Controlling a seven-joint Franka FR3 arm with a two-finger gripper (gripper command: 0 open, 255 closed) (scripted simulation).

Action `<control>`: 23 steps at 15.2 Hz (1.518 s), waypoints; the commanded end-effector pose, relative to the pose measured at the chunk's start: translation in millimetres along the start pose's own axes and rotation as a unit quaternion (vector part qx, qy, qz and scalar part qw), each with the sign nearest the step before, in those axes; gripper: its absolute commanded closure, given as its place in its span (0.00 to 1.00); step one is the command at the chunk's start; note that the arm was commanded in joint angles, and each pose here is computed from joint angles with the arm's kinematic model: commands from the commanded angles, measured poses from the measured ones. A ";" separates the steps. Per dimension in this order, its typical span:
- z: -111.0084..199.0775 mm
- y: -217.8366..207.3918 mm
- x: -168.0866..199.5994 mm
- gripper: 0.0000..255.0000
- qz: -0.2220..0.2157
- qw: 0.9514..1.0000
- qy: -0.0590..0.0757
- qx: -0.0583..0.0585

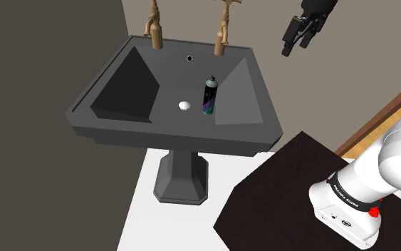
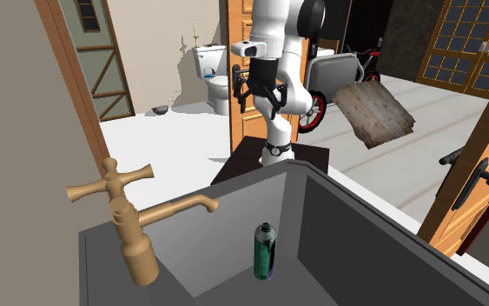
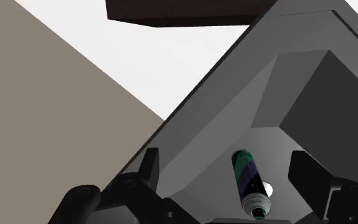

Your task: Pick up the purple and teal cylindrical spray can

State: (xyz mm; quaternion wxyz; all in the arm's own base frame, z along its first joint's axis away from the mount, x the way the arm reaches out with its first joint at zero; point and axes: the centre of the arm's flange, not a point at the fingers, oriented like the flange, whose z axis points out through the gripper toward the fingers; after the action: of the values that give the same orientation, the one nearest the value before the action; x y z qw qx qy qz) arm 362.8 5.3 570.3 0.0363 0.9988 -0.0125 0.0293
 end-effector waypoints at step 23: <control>187.0 -127.4 214.1 0.00 -0.168 0.984 0.050 -0.043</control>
State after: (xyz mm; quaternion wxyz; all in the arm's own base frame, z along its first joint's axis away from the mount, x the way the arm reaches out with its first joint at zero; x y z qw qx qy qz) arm 582.0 106.5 395.6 0.0820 0.9829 0.1490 0.0703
